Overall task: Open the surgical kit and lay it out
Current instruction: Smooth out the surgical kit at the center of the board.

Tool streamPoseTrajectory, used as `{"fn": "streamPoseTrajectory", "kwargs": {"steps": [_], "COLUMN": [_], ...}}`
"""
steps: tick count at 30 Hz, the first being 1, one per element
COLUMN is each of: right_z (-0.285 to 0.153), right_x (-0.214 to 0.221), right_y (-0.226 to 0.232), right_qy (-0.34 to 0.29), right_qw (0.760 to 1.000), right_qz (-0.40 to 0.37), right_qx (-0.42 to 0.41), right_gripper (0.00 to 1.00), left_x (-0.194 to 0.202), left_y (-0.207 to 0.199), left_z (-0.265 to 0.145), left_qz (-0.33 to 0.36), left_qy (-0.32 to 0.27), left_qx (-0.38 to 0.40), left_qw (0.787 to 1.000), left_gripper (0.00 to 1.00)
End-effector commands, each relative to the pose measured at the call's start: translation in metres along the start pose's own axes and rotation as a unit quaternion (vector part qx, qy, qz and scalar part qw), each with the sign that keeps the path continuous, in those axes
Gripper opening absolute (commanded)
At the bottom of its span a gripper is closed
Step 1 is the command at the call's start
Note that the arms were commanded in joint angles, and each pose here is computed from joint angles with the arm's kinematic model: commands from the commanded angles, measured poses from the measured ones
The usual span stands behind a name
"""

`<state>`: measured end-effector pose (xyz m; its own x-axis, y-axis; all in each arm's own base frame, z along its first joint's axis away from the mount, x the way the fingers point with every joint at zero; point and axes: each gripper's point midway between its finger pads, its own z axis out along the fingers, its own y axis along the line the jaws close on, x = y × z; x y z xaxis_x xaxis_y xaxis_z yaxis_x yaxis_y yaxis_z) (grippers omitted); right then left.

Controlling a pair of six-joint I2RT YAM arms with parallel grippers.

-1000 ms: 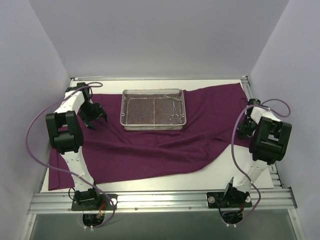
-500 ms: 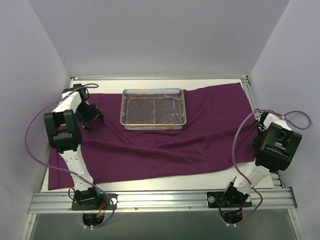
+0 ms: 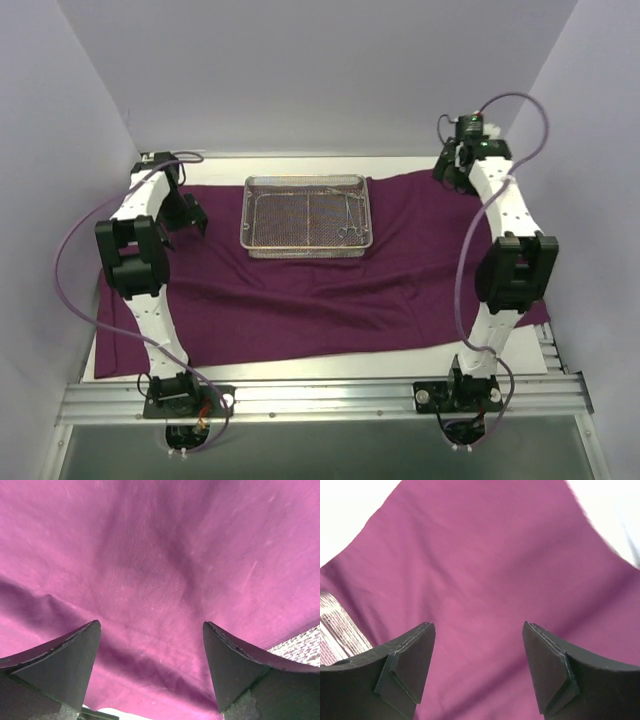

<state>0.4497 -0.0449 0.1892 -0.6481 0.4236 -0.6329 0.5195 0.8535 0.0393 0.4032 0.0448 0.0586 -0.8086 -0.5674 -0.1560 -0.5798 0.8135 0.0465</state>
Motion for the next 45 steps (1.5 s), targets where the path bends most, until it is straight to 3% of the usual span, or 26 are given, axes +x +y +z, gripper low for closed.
{"fn": "streamPoseTrajectory", "kwargs": {"steps": [1, 7, 13, 16, 21, 25, 37, 45], "right_z": [0.052, 0.096, 0.143, 0.166, 0.192, 0.195, 0.198, 0.187], "right_x": [0.034, 0.049, 0.085, 0.099, 0.117, 0.138, 0.138, 0.175], "right_y": [0.037, 0.089, 0.096, 0.079, 0.005, -0.040, -0.054, -0.055], "right_qy": [0.072, 0.089, 0.120, 0.134, 0.178, 0.211, 0.227, 0.270], "right_qw": [0.994, 0.987, 0.980, 0.979, 0.975, 0.968, 0.964, 0.956], "right_qz": [-0.087, -0.125, -0.154, -0.156, -0.110, -0.084, -0.072, -0.030], "right_qx": [-0.008, -0.050, -0.036, -0.006, 0.073, 0.103, 0.116, 0.109], "right_gripper": [0.73, 0.81, 0.81, 0.81, 0.80, 0.79, 0.80, 0.79], "left_x": [-0.010, -0.019, -0.015, -0.012, -0.008, -0.021, -0.028, -0.040], "left_y": [0.010, 0.006, -0.002, -0.009, -0.017, -0.036, -0.086, -0.107], "left_z": [-0.009, -0.004, 0.020, 0.033, 0.055, 0.059, 0.064, 0.065], "left_qz": [0.018, 0.069, 0.089, 0.093, 0.102, 0.115, 0.168, 0.183], "left_qy": [-0.018, -0.023, 0.003, 0.017, 0.045, 0.035, 0.012, -0.005], "left_qx": [-0.045, -0.070, -0.099, -0.099, -0.113, -0.098, -0.037, 0.017], "left_qw": [0.999, 0.995, 0.991, 0.991, 0.987, 0.988, 0.985, 0.983], "left_gripper": [0.93, 0.95, 0.93, 0.90, 0.90, 0.90, 0.90, 0.91]}}
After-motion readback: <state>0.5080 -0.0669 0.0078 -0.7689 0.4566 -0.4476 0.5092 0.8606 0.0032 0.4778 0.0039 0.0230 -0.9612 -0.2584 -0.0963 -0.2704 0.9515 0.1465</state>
